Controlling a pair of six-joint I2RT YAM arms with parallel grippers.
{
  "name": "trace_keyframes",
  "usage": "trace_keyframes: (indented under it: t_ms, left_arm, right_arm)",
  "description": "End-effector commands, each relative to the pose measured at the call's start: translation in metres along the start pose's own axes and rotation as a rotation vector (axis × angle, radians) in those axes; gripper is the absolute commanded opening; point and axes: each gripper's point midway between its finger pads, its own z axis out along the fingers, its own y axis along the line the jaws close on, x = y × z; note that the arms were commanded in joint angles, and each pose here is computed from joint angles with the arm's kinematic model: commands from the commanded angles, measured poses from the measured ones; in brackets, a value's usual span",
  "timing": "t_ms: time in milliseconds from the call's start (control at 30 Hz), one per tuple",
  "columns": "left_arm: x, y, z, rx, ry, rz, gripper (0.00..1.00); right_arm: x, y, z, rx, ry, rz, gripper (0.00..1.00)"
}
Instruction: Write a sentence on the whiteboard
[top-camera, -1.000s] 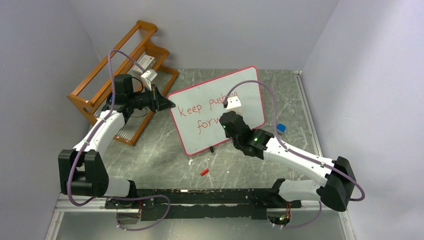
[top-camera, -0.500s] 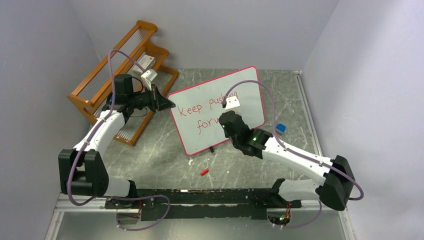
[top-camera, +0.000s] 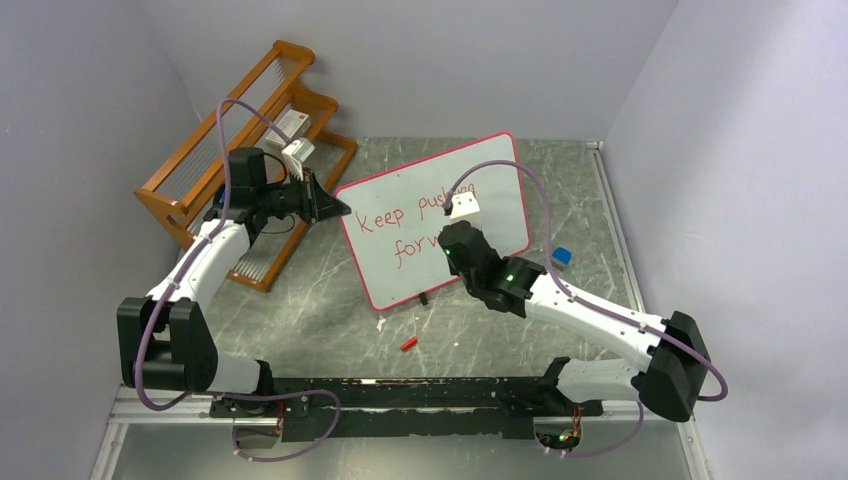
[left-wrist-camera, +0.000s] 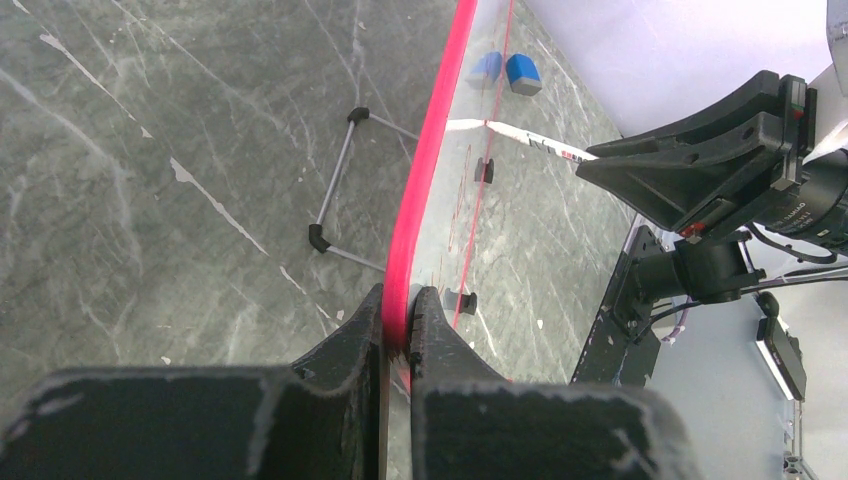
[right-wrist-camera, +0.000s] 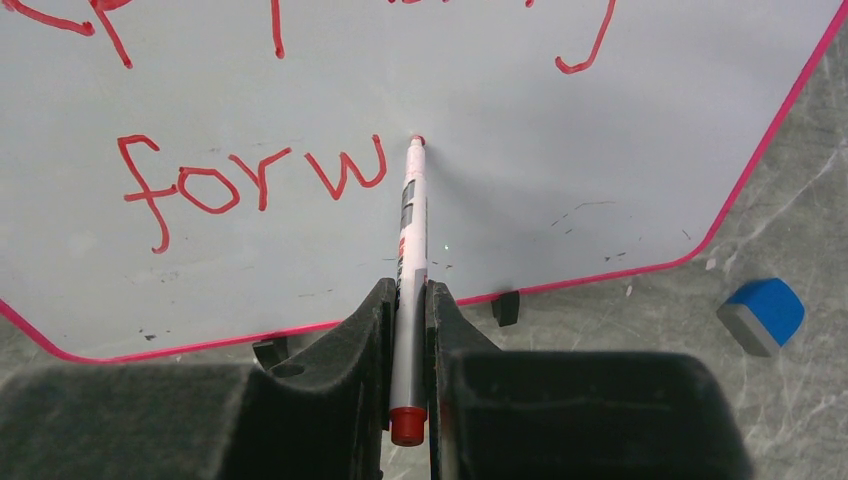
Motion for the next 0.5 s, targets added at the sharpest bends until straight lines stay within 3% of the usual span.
trace_keyframes:
  t_ms: [0, 467]
  left_arm:
    - [0.026, 0.037, 0.007, -0.142, 0.071, 0.038, 0.05]
    - [0.027, 0.037, 0.007, -0.143, 0.071, 0.038, 0.05]
  right_arm:
    - [-0.009, 0.006, -0.002, -0.041, -0.033, 0.037, 0.0]
    - [0.01, 0.006, -0.001, -0.046, 0.027, 0.023, 0.0]
